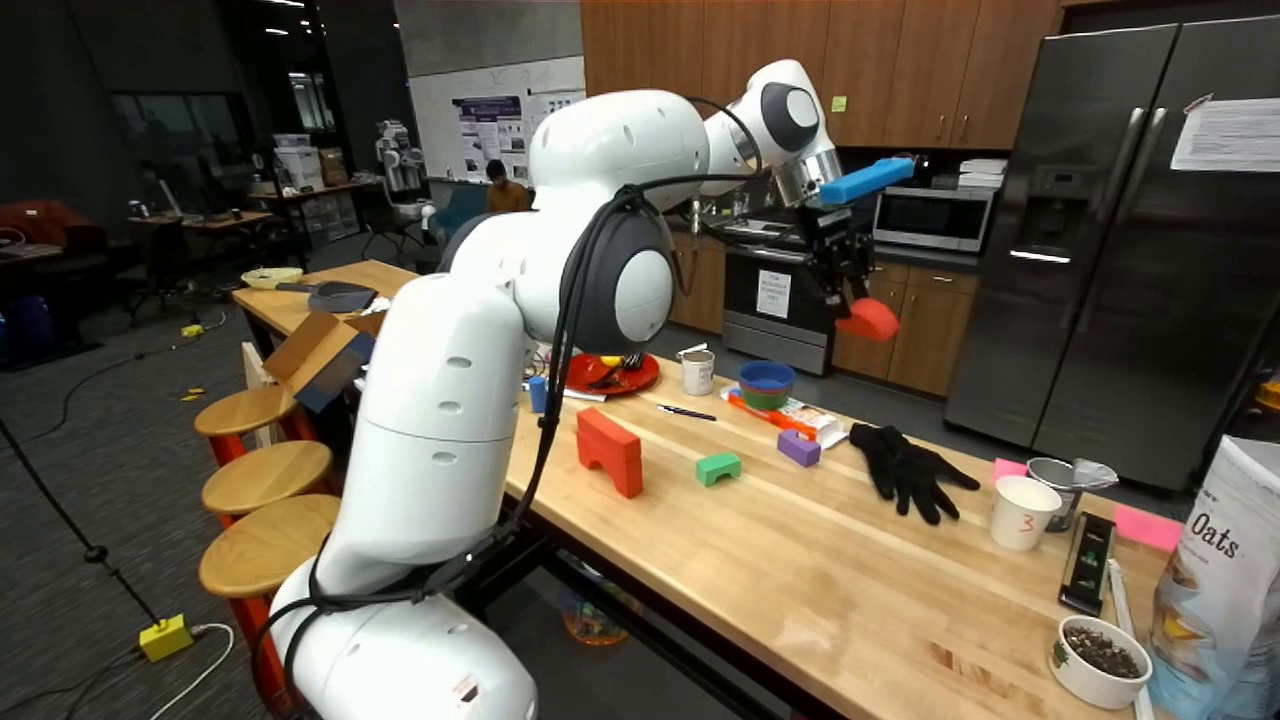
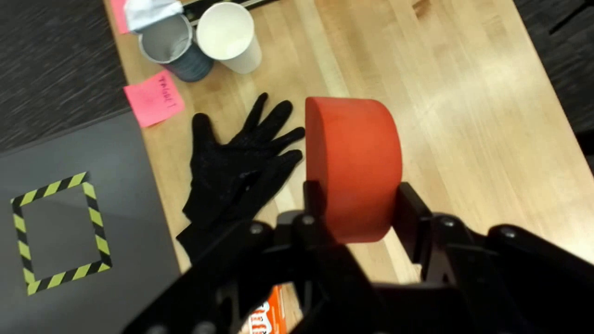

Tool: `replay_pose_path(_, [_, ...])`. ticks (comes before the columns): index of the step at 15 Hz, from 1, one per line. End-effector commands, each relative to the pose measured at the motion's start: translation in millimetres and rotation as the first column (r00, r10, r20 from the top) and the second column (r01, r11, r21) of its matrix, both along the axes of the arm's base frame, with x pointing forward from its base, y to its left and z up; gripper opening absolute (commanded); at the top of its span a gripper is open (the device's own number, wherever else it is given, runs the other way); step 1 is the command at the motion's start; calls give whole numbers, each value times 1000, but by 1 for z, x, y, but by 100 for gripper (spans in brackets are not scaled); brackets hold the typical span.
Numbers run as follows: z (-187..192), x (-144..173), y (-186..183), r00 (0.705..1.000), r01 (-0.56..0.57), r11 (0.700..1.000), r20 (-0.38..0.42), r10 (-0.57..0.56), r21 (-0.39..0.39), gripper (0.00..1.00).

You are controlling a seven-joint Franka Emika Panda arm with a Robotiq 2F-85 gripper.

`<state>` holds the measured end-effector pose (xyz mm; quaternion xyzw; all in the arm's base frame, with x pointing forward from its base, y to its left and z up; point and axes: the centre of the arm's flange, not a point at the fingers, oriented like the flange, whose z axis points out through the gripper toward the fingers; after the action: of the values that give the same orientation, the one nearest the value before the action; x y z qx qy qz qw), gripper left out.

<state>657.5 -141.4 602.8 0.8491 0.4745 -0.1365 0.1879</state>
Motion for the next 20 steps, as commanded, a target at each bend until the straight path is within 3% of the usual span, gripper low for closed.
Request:
replay_pose_path(1, [28, 35, 11, 988, -149, 988, 29, 150, -27, 16])
replay_pose_path(6, [35, 69, 31, 965, -242, 966, 122, 230, 94, 16])
replay_pose_path(9, [50, 76, 28, 981, -181, 976, 99, 169, 120, 16])
replay_pose_path(10, [16, 43, 37, 976, -206, 974, 96, 197, 95, 41])
replay_pose_path(14, [23, 42, 33, 979, -188, 977, 97, 178, 103, 41])
replay_pose_path(15, [24, 42, 34, 979, -188, 977, 98, 178, 103, 16])
replay_pose_path(20, [40, 75, 77, 934, -350, 935, 102, 343, 53, 16])
